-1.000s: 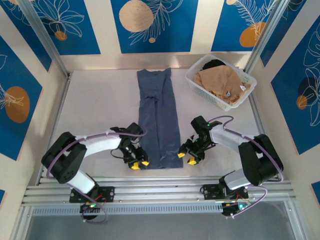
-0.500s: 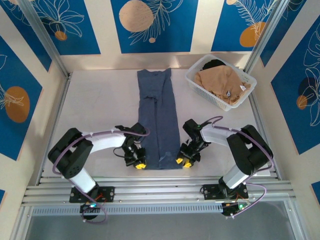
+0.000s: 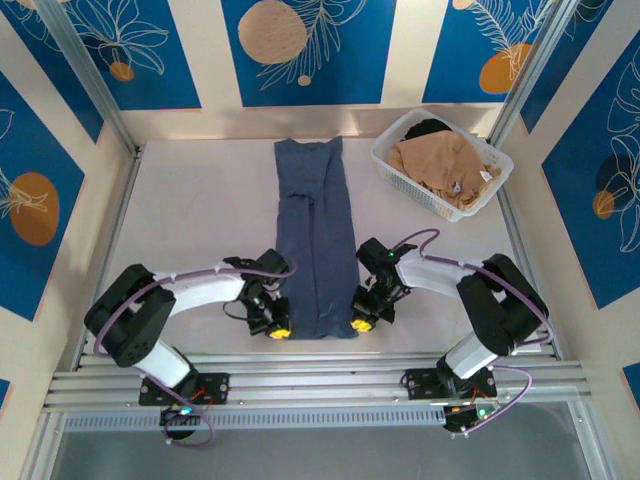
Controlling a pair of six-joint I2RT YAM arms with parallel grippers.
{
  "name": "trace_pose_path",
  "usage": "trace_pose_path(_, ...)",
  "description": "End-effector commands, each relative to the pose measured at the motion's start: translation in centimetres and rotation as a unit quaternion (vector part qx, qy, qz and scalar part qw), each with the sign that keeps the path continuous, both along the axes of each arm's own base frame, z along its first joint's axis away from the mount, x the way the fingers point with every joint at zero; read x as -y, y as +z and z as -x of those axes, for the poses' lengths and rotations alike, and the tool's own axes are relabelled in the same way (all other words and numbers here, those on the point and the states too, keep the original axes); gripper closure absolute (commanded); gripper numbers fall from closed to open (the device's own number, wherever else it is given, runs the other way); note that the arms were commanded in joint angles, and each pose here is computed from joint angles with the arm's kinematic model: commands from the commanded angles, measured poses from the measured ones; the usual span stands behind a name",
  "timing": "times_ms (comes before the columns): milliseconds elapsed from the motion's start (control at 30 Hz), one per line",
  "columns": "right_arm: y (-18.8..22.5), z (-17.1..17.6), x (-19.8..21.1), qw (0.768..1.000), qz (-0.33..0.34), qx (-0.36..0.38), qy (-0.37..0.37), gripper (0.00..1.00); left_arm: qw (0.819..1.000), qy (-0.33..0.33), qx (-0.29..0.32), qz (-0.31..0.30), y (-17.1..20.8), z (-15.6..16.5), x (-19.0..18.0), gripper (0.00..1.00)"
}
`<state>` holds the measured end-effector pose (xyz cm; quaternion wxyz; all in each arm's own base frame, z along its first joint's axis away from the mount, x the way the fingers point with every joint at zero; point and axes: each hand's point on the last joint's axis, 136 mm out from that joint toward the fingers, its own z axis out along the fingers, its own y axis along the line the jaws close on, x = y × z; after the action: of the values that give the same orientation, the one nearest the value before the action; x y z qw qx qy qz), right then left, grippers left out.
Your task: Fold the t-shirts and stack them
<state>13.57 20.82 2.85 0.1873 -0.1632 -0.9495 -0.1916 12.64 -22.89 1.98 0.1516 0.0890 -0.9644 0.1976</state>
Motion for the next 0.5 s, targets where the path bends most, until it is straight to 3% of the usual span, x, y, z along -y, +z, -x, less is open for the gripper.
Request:
trace_pose_path(0, 0.8, 1.7, 0.9, 1.000, 0.012, -0.014, 0.004, 1.00, 1.000, 0.002, -0.004, -0.014, 0.4, 1.2, -1.0, 1.00)
trace_pose_path(233, 3.0, 4.2, 1.3, 0.999, -0.008, -0.025, 0.028, 1.00, 1.000, 0.000, -0.007, 0.024, 2.3, 2.5, -0.7, 1.00)
trace_pose_path(467, 5.5, 1.2, 0.4, 1.000, -0.029, 0.008, 0.009, 1.00, 0.996, 0.039, 0.078, 0.035, 6.3, -2.0, 0.6, 1.00)
